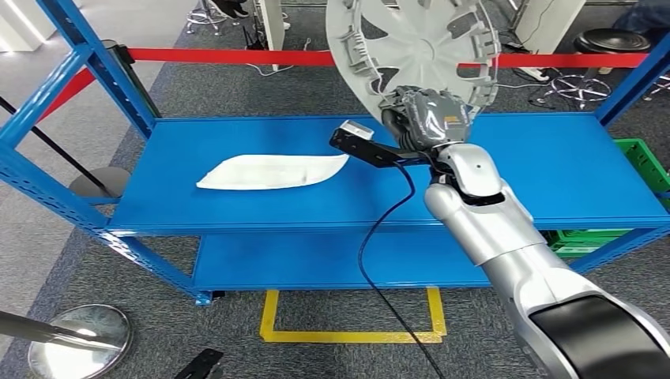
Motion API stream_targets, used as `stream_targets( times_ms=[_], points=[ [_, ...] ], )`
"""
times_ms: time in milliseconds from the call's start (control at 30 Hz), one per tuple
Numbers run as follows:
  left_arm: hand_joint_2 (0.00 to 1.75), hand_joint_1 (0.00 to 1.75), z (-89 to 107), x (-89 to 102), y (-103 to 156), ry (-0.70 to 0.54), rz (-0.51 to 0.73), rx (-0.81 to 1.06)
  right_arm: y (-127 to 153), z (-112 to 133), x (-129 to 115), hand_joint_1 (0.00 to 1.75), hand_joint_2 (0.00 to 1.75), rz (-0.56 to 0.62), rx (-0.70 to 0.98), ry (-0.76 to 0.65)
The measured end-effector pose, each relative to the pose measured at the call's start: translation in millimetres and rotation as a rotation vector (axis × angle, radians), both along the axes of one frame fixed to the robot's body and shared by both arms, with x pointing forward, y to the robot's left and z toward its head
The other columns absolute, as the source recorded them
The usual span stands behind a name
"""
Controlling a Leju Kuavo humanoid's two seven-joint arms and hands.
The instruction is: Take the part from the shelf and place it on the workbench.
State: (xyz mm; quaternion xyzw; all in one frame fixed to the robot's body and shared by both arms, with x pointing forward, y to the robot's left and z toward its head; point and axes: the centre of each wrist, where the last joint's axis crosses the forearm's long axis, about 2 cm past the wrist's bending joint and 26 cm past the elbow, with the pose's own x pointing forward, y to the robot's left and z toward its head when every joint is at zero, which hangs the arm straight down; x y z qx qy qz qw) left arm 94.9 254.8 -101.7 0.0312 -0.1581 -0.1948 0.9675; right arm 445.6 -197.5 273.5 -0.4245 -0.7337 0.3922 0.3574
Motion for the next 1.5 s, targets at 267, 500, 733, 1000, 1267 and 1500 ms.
stream_targets(
  times_ms=[267, 500, 733, 1000, 1267, 1500],
  points=[
    [1.75, 0.0, -0.7, -2.7, 3, -0.019, 0.011, 0.012, 1, -1, -18, 1.75, 1.75, 0.024, 0.018, -0.1],
    [1.75, 0.0, -0.9, -2.7, 5, -0.022, 0.012, 0.019, 1, 0, -27, 1.75, 1.75, 0.043, 0.019, -0.135],
    [1.75, 0.0, -0.7, -2.4, 7, -0.039, 0.033, 0.062, 0, -11, -42, 1.75, 1.75, 0.088, 0.093, -0.168],
    [1.75, 0.0, -2.3, -9.9, 10, -0.014, 0.067, 0.088, -3, -71, -79, 1.75, 1.75, 0.164, 0.197, -0.087],
    [1.75, 0.0, -2.7, -11.2, 13, -0.005, 0.076, 0.102, -6, -87, -89, 1.75, 1.75, 0.162, 0.209, -0.047],
    [1.75, 0.0, -2.9, -12.6, 13, -0.003, 0.078, 0.104, -8, -92, -92, 1.75, 1.75, 0.164, 0.206, -0.035]
  ],
)
